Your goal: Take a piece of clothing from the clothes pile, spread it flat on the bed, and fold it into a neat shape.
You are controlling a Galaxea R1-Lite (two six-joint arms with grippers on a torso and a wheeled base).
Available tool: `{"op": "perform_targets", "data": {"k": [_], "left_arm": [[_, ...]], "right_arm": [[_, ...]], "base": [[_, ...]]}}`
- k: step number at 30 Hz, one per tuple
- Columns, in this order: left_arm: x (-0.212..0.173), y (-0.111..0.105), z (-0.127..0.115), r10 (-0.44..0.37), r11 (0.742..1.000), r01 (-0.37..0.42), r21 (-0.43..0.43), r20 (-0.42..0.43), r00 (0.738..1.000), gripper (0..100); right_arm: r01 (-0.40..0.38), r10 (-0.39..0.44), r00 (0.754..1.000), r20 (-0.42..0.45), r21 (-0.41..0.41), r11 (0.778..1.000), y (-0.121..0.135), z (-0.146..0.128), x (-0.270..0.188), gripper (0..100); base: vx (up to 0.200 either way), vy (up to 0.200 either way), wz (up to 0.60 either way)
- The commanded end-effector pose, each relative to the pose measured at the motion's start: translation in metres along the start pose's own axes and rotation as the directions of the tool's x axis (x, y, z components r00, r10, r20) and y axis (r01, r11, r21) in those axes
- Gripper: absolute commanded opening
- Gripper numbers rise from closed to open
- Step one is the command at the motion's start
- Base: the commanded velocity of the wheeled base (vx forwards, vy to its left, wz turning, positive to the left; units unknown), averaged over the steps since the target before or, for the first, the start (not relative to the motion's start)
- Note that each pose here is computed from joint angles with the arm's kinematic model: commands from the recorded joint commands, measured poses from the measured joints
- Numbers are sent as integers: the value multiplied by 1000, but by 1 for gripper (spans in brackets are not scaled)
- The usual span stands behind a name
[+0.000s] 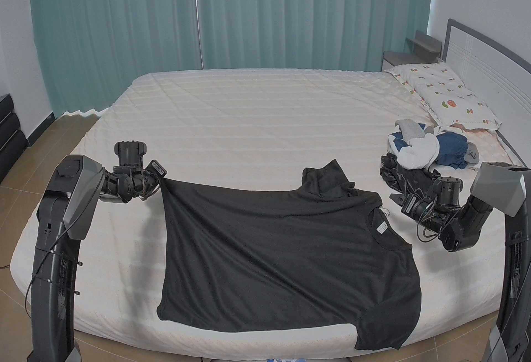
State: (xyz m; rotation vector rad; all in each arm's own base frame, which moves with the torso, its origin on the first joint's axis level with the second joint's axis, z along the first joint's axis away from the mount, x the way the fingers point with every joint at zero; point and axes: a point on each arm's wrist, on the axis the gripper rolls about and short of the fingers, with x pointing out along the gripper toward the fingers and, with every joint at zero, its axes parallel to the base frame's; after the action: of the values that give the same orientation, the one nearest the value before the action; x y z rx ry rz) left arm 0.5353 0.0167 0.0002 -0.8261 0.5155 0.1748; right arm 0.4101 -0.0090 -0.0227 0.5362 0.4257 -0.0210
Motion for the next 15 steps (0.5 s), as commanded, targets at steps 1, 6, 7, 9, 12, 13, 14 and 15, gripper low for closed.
{"op": "perform_targets", "data": {"k": [1, 6, 7, 9, 12, 13, 14, 15], "left_arm": [[-1, 0, 0, 4, 1000, -4, -4, -9, 1000, 100], [-2, 1, -4, 19, 1000, -19, -4, -29, 999, 100], [-9, -2, -1, 28, 1000, -28, -8, -35, 999, 100], [-20, -6, 4, 28, 1000, -28, -12, -40, 999, 100], [-42, -10, 6, 32, 999, -33, -12, -61, 998, 100], [-50, -11, 5, 36, 999, -37, -12, -75, 997, 100], [-59, -12, 4, 35, 999, -36, -13, -94, 995, 100], [-68, -12, 3, 31, 999, -33, -14, -113, 993, 100]], "right_arm": [[0, 0, 1000, -5, 2, 1000, 0, -1, -2, 100], [3, -3, 1000, -8, 3, 1000, 1, 0, -7, 100], [11, -11, 1000, -10, 8, 1000, 0, 3, -15, 100], [14, -14, 1000, -14, 12, 1000, -2, 4, -21, 100], [8, -8, 1000, -2, 14, 1000, -3, 4, -37, 100], [9, -9, 1000, 2, 14, 1000, -5, 4, -42, 100], [5, -5, 1000, 5, 15, 1000, -5, 4, -48, 100], [0, 0, 1000, 8, 16, 1000, -6, 5, -54, 100]], "base": [[0, 0, 0], [0, 0, 0], [0, 0, 0], [0, 0, 0], [0, 0, 0], [0, 0, 0], [0, 0, 0], [0, 0, 0]]}}
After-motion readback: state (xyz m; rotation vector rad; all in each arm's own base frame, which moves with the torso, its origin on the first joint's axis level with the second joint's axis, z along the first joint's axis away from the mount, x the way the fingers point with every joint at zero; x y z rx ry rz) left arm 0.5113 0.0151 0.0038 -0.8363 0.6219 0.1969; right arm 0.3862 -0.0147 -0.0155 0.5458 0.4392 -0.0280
